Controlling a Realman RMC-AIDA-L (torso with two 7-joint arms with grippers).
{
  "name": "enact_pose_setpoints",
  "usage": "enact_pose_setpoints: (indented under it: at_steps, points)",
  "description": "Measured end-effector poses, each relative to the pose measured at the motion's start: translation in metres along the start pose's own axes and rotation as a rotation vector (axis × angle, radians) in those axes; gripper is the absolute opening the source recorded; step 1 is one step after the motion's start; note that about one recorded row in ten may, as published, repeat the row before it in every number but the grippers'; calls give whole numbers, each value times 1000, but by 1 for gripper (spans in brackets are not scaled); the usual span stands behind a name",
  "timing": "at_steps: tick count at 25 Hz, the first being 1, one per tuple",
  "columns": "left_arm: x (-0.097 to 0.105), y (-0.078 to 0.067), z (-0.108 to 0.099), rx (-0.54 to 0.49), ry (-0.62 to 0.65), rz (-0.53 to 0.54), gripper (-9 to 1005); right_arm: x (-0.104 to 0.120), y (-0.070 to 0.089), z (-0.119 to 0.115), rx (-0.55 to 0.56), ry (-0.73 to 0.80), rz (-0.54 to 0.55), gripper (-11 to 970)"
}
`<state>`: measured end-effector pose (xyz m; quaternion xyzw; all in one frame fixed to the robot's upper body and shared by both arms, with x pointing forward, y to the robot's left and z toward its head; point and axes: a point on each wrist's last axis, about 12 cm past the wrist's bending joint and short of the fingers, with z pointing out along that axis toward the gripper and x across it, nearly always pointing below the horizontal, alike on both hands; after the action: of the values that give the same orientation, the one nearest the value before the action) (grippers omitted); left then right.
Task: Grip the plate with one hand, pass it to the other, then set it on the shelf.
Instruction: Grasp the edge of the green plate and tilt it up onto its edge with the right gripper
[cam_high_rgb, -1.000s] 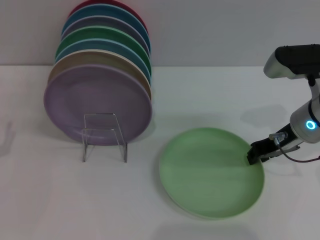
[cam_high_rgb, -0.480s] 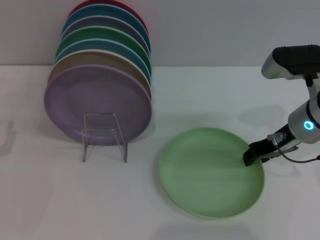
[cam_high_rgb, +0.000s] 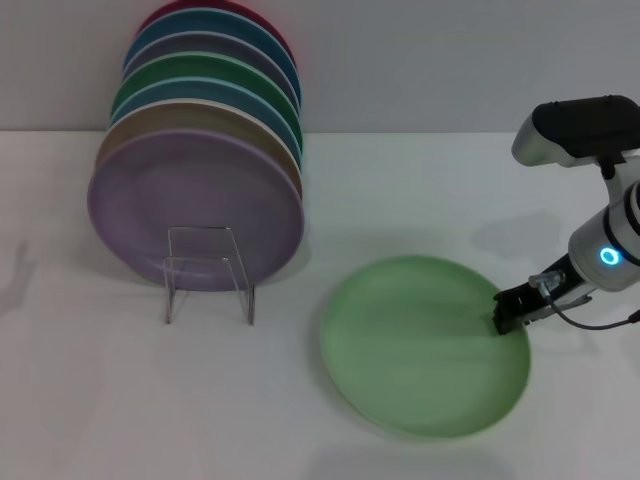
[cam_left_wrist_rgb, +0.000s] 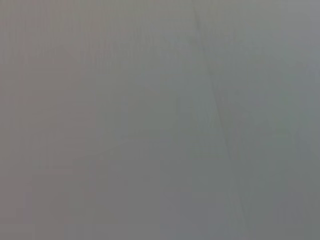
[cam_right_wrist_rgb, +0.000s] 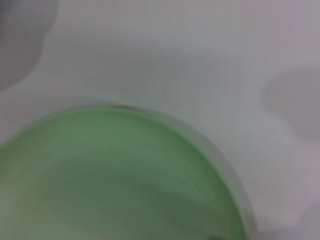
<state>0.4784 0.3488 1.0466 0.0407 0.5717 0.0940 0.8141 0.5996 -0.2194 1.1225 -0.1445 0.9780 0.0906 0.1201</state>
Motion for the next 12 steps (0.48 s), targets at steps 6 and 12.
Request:
enact_pose_setpoints:
  at_steps: [6,12]
  points:
    - [0,1,-2,1,0,2,808,-1,3,0,5,-1,-22,161]
    - [-5,1,-2,-4,-40,0,808,-6,9,-38,14,-170,-80,90]
